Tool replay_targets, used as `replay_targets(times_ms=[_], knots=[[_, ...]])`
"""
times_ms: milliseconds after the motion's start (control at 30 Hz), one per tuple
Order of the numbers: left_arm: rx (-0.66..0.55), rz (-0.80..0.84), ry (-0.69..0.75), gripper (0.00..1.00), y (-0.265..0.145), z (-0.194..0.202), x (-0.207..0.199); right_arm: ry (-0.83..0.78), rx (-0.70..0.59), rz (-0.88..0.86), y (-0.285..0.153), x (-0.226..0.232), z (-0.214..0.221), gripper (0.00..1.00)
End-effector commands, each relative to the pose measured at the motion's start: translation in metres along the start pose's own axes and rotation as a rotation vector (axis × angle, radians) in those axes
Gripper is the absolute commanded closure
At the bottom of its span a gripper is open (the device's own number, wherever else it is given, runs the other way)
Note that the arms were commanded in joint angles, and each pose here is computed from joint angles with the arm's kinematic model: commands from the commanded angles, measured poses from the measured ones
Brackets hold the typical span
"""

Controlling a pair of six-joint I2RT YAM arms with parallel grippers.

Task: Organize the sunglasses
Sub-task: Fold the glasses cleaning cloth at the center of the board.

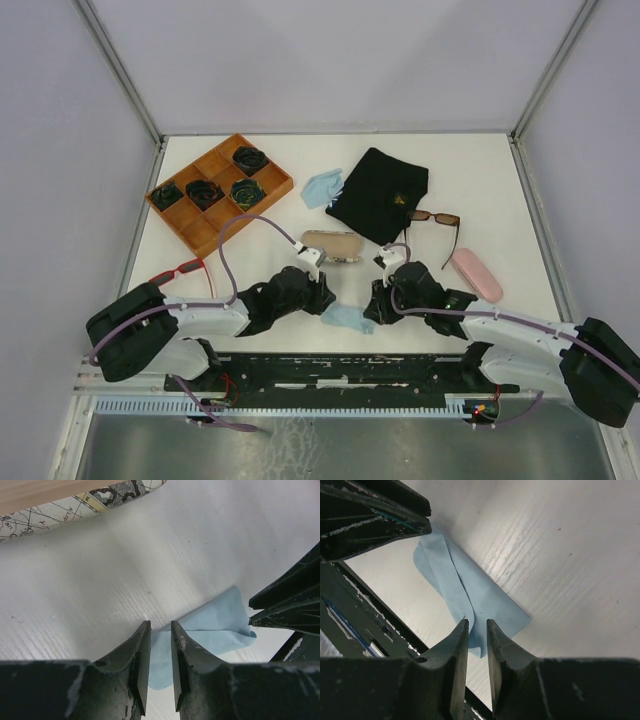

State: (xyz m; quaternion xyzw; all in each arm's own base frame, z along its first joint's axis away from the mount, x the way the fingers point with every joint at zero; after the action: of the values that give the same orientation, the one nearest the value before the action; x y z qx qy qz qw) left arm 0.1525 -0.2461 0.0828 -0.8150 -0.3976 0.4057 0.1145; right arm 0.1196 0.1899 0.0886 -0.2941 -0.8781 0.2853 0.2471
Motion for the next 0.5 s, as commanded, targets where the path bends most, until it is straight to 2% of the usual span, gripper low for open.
replay_targets(times_ms=[0, 267, 467], knots=[[-0.038, 0.021, 0.004, 0.71, 0.002, -0.013, -0.007, 0.068, 0.002, 0.047, 0.003, 0.003, -0.026, 0.71], [-0.138, -0.02, -0.038, 0.71, -0.015, -0.024, 0.004, 0.066, 0.09, -0.011, 0.019, 0.011, -0.035, 0.65], [-0.214, -0.062, -0.064, 0.71, -0.03, -0.03, 0.012, 0.026, 0.084, -0.083, 0.032, 0.015, -0.04, 0.6]])
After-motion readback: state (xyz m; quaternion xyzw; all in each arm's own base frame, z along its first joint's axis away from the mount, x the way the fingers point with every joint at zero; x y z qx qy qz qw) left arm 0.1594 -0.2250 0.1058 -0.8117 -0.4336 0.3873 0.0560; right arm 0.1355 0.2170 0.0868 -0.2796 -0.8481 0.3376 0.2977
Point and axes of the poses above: each gripper's point midway between its finger pads, its own y axis out along the fingers, its own x axis along the line the jaws close on, z = x × y, the point moved 7 cm from there along -y, back along the fingers, and after that the axes turned 15 degrees about -y, right-handed, at the moved point
